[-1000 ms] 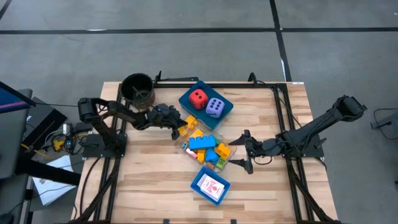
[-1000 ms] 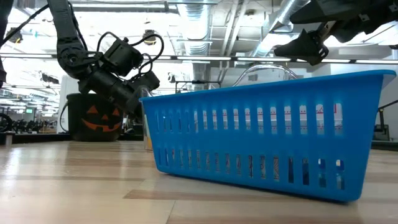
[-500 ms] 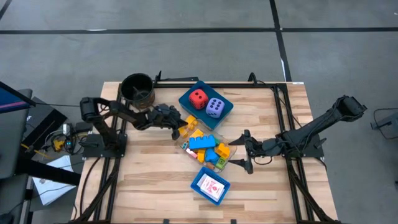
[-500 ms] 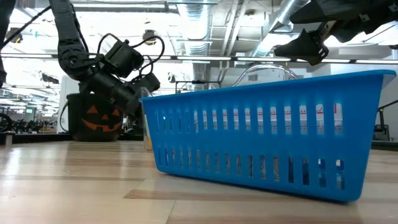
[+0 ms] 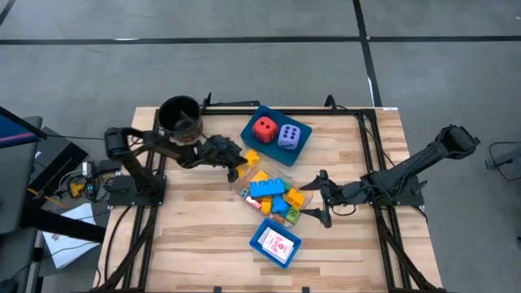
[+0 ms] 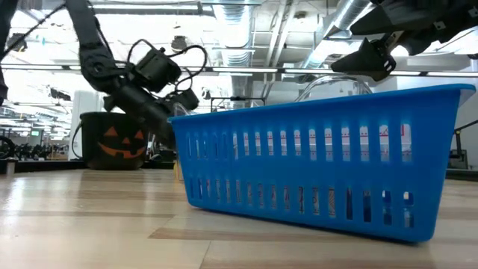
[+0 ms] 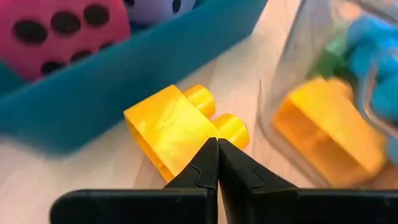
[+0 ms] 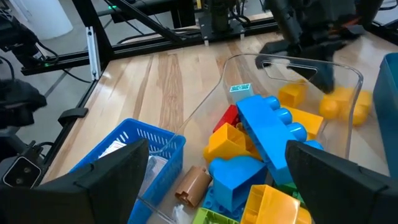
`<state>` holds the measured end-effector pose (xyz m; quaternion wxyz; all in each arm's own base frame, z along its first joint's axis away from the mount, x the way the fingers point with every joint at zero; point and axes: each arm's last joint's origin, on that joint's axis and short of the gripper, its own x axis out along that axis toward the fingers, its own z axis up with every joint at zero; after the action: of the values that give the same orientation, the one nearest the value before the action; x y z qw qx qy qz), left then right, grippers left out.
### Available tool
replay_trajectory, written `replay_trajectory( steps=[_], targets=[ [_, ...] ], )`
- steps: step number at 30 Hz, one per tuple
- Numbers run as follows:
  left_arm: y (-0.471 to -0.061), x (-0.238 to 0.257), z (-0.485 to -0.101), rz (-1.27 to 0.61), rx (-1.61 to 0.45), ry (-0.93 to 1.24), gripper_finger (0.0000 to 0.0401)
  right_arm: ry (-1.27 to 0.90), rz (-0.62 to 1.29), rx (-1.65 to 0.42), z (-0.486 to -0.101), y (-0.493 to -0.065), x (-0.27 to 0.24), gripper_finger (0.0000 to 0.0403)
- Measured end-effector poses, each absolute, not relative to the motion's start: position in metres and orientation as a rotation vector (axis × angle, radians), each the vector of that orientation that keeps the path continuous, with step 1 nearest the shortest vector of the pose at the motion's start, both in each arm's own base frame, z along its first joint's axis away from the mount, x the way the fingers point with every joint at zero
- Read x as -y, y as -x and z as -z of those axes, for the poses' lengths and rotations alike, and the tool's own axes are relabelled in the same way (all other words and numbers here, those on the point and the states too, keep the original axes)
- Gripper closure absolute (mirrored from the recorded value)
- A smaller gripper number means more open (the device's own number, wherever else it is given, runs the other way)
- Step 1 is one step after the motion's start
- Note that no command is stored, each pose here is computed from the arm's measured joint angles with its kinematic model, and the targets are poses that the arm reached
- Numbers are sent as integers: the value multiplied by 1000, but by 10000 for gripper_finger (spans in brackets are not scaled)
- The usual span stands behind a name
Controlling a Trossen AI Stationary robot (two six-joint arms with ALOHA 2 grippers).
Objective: Pick & Place Toys
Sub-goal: Move the yellow game piece block to the center of the table, then adjust the ocean blue bin
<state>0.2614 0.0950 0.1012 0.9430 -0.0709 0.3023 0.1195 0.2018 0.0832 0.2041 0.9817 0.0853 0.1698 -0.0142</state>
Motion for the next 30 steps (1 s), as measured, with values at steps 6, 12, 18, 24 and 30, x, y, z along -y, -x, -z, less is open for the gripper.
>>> replay_trajectory(
  steps=[6, 12, 18, 24, 30],
  targets=[
    [-235, -78, -114, -223, -692, 164, 401, -173, 26, -340, -204, -202, -84, 35],
    [-204, -50, -110, -174, -726, 219, 401, -182, 23, -335, -205, -202, -84, 35],
    [-179, -15, -110, -37, -739, 278, 401, -183, 23, -334, -205, -202, -84, 35],
    [-164, 6, -118, 60, -745, 284, 401, -184, 29, -332, -205, -202, -84, 35],
    [-158, 20, -136, 231, -640, 216, 401, -204, 123, -310, -206, -205, -73, 35]
  ],
)
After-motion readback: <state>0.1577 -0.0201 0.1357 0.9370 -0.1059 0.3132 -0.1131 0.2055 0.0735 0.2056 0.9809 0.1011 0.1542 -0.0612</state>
